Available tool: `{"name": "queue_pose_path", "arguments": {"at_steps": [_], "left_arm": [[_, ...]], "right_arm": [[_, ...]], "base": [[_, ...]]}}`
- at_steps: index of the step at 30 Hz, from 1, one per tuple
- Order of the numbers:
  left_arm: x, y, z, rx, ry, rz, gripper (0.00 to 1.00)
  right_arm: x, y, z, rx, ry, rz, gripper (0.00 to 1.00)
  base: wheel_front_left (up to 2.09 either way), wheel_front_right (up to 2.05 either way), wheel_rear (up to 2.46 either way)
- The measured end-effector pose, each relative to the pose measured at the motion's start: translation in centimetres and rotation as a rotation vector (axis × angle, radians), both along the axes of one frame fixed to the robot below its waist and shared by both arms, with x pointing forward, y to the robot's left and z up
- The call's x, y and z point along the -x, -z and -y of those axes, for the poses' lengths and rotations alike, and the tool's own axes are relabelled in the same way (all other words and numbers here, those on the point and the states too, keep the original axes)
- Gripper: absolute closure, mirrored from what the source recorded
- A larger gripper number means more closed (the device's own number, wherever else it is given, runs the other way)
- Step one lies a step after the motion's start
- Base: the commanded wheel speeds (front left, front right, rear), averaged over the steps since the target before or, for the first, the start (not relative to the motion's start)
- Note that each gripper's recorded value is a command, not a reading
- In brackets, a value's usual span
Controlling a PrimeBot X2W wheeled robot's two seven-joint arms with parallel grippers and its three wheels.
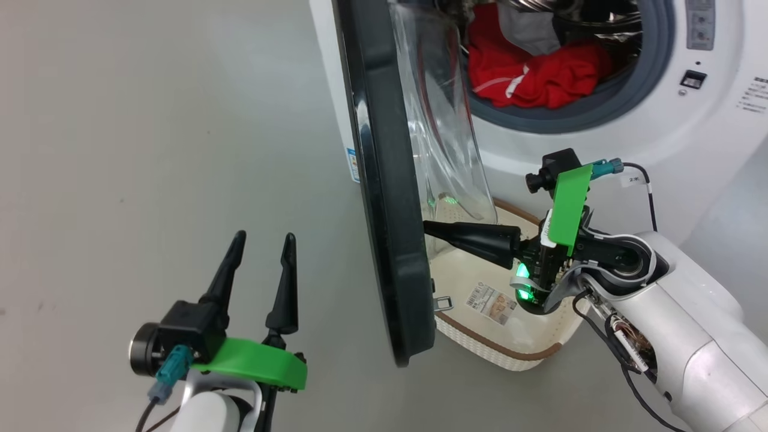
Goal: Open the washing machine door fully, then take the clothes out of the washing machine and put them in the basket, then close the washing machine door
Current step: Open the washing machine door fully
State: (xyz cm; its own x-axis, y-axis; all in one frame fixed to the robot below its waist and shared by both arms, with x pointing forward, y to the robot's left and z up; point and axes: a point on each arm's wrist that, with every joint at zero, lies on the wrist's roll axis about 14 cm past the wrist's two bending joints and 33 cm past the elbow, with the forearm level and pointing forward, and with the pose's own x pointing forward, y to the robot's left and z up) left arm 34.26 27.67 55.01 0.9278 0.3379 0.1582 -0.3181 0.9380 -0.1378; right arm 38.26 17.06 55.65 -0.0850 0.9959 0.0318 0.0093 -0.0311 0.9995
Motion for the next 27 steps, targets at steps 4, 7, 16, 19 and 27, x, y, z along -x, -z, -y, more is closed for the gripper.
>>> {"name": "queue_pose_path", "arguments": {"at_steps": [4, 7, 16, 19, 27], "left_arm": [[1.0, -0.3, -0.8, -0.002, -0.028, 0.006, 0.00], [1.9, -0.1, -1.4, 0.002, -0.057, 0.004, 0.00], [3.0, -0.3, -1.9, 0.011, -0.089, 0.016, 0.00], [3.3, -0.5, -2.0, 0.011, -0.097, 0.023, 0.00], [3.6, -0.1, -2.0, 0.023, -0.105, 0.019, 0.00]], "right_arm": [[1.0, -0.1, -1.1, 0.002, -0.043, 0.003, 1.00], [2.3, -0.2, -2.0, 0.002, -0.087, 0.004, 1.00], [5.0, 0.0, -3.1, 0.011, -0.160, -0.014, 1.00], [5.6, 0.1, -3.3, 0.018, -0.180, -0.013, 1.00], [5.9, 0.4, -3.4, 0.027, -0.184, -0.016, 1.00]], "base": [[0.00, 0.00, 0.00], [0.00, 0.00, 0.00], [0.00, 0.00, 0.00], [0.00, 0.00, 0.00], [0.00, 0.00, 0.00]]}}
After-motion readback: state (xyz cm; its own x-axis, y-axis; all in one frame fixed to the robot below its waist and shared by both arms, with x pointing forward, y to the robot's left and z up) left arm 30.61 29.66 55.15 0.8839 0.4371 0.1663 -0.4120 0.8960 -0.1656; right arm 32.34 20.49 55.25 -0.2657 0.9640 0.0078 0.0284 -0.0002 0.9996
